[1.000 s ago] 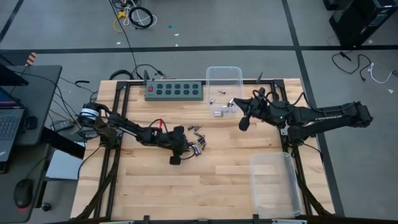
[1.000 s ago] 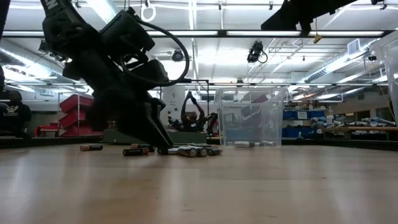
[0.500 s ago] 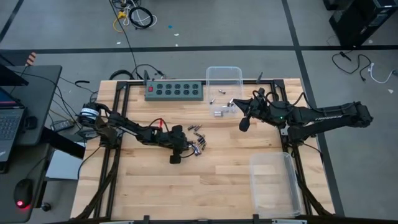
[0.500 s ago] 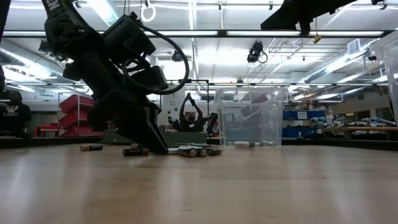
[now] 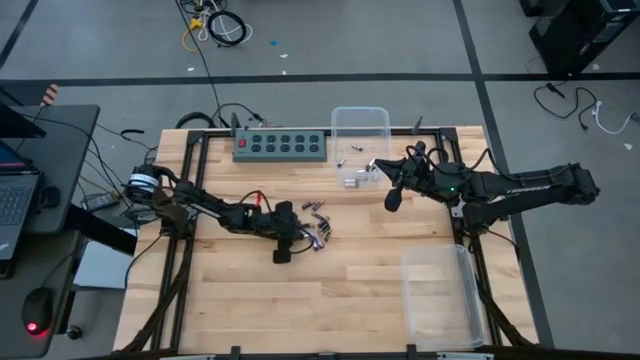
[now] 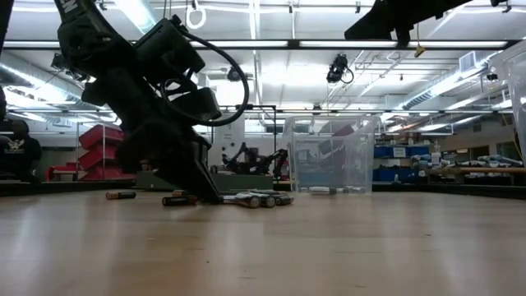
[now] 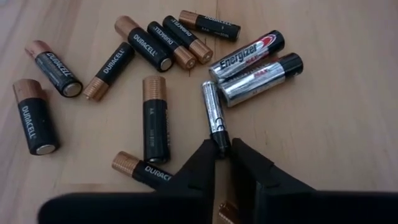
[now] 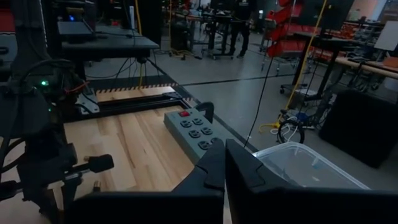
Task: Sort batteries
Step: Put the silver battery into the top transparent bin
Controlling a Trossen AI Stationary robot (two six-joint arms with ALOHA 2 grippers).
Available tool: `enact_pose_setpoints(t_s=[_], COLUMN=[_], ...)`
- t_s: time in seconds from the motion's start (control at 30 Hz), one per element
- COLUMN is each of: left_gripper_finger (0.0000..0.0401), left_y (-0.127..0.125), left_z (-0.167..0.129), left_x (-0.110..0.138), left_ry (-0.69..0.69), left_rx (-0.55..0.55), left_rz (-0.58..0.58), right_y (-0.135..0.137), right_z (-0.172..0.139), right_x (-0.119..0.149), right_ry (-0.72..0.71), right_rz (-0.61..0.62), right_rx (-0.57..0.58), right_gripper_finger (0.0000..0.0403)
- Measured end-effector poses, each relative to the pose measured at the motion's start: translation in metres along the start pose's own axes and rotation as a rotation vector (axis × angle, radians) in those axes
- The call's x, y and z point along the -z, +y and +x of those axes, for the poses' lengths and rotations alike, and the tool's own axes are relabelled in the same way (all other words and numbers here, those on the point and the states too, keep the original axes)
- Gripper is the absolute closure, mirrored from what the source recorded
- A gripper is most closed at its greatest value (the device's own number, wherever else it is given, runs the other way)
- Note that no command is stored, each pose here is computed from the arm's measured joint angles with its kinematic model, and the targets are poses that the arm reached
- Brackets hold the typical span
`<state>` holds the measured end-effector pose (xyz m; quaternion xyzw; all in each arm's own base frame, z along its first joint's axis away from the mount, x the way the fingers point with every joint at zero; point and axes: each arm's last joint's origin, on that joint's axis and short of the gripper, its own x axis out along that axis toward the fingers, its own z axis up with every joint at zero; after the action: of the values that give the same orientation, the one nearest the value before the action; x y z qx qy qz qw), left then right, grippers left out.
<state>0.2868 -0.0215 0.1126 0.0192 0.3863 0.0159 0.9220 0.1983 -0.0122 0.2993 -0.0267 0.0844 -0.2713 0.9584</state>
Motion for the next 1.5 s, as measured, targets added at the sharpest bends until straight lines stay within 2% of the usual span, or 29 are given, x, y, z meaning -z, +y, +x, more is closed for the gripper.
enact_pose_setpoints(t_s=[0.2,0.5,0.93,1.33,1.5], left_gripper_finger=[0.0397,0.04,0.04,0.0373,0.0366], left_y=[0.0,-0.001,0.0,-0.004,0.001], left_z=[0.0,0.0,-0.017,-0.005,0.001], left_x=[-0.001,-0.001,-0.016,-0.017,-0.016], left_ry=[-0.009,-0.011,-0.108,-0.17,-0.187], left_rx=[-0.021,-0.012,-0.009,-0.001,-0.076], left_rz=[0.001,0.003,-0.001,-0.053,-0.112], right_y=[0.0,0.0,0.0,0.001,0.001], right_z=[0.0,0.0,0.0,0.0,0.0], right_x=[0.0,0.0,0.0,0.001,0.004], right_ry=[0.0,0.0,0.0,0.009,0.031], right_rz=[-0.001,0.007,0.007,0.01,0.017], right_rx=[0.0,0.0,-0.004,-0.015,-0.017], right_gripper_finger=[0.0401,0.04,0.0401,0.0402,0.0401])
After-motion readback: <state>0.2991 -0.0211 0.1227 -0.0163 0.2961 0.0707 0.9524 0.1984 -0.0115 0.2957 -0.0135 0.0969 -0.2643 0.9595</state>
